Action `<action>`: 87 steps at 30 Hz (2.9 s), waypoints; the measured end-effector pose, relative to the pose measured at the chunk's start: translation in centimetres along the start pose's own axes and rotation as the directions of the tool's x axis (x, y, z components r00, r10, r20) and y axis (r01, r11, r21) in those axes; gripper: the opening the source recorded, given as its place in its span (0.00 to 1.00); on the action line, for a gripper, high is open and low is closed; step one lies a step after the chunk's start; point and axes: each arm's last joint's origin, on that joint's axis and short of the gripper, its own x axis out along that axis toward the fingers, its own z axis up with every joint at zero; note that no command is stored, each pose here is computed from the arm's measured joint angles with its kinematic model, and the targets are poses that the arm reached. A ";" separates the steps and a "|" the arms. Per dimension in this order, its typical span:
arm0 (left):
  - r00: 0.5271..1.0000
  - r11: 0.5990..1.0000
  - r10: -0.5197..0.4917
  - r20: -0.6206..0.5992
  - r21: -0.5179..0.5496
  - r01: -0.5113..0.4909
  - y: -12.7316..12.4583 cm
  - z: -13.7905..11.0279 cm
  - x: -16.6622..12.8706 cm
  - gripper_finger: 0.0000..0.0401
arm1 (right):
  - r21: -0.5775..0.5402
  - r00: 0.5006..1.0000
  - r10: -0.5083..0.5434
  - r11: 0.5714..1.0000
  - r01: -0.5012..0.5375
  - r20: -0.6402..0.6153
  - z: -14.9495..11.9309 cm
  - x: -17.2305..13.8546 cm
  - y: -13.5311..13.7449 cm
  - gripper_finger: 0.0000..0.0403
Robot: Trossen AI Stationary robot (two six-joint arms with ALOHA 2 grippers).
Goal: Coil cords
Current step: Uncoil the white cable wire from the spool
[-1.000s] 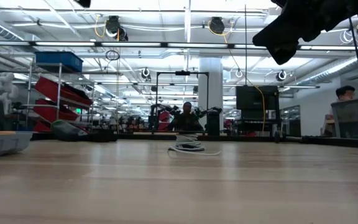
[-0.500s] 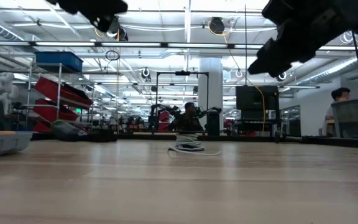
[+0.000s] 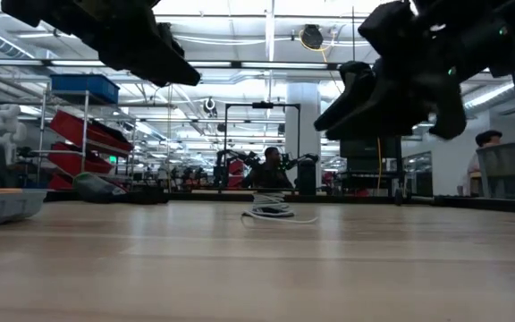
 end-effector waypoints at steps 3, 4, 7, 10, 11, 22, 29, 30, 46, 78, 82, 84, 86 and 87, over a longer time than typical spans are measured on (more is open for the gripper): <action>1.000 1.000 0.011 0.010 -0.004 -0.011 0.1 0.1 0.1 0.01 | -0.082 0.999 -0.052 0.995 0.052 0.003 -0.4 1.0 0.3 0.47; 1.000 1.000 0.012 0.010 -0.004 -0.012 0.1 0.1 0.1 0.01 | -0.101 0.998 -0.063 0.993 0.064 0.006 -0.5 1.3 0.5 0.47; 1.000 1.000 0.013 0.012 -0.005 -0.013 0.2 0.1 0.1 0.01 | -0.144 0.997 -0.074 0.987 0.075 0.013 -1.0 2.2 0.7 0.46; 1.000 1.000 0.024 0.013 -0.005 -0.024 0.2 0.1 0.1 0.01 | -0.178 0.997 -0.081 0.981 0.080 -0.001 -1.7 3.0 0.9 0.45; 1.000 1.000 0.028 0.013 -0.005 -0.028 0.2 0.1 0.1 0.01 | -0.188 0.996 -0.091 0.978 0.086 -0.015 -2.0 3.3 0.9 0.44; 0.999 0.999 0.033 0.015 -0.006 -0.033 0.2 0.1 0.1 0.01 | -0.321 0.971 -0.211 0.933 0.166 -0.111 -1.9 6.6 1.5 0.43; 0.999 0.999 0.030 0.015 -0.030 -0.029 0.1 0.1 0.1 0.01 | -0.369 0.949 -0.243 0.916 0.156 -0.201 -2.3 6.9 1.6 0.42; 0.999 0.999 0.030 0.015 -0.030 -0.029 0.1 0.1 0.1 0.01 | -0.372 0.946 -0.252 0.914 0.163 -0.205 -2.3 6.8 1.6 0.42; 0.999 0.999 0.030 0.022 -0.032 -0.029 0.1 0.2 0.1 0.01 | -0.457 0.937 -0.275 0.876 0.151 -0.217 -2.4 6.8 1.5 0.42; 0.998 0.998 0.052 0.028 -0.034 -0.051 0.2 0.2 0.1 0.01 | -0.427 0.959 -0.194 0.900 0.089 -0.207 -2.8 7.2 0.8 0.26; 0.997 0.998 0.055 0.046 -0.038 -0.053 0.2 0.4 0.0 0.01 | -0.423 0.961 -0.182 0.903 0.079 -0.207 -2.8 7.2 0.7 0.23; 0.997 0.998 0.054 0.058 -0.040 -0.052 0.2 0.5 0.0 0.01 | -0.417 0.961 -0.180 0.906 0.079 -0.208 -2.9 7.2 0.6 0.22; 0.997 0.998 0.055 0.059 -0.041 -0.053 0.2 0.5 0.0 0.01 | -0.408 0.962 -0.177 0.910 0.078 -0.210 -2.9 7.3 0.5 0.21; 0.997 0.998 0.055 0.059 -0.040 -0.052 0.2 0.5 0.0 0.01 | -0.401 0.962 -0.175 0.913 0.079 -0.211 -3.0 7.3 0.5 0.20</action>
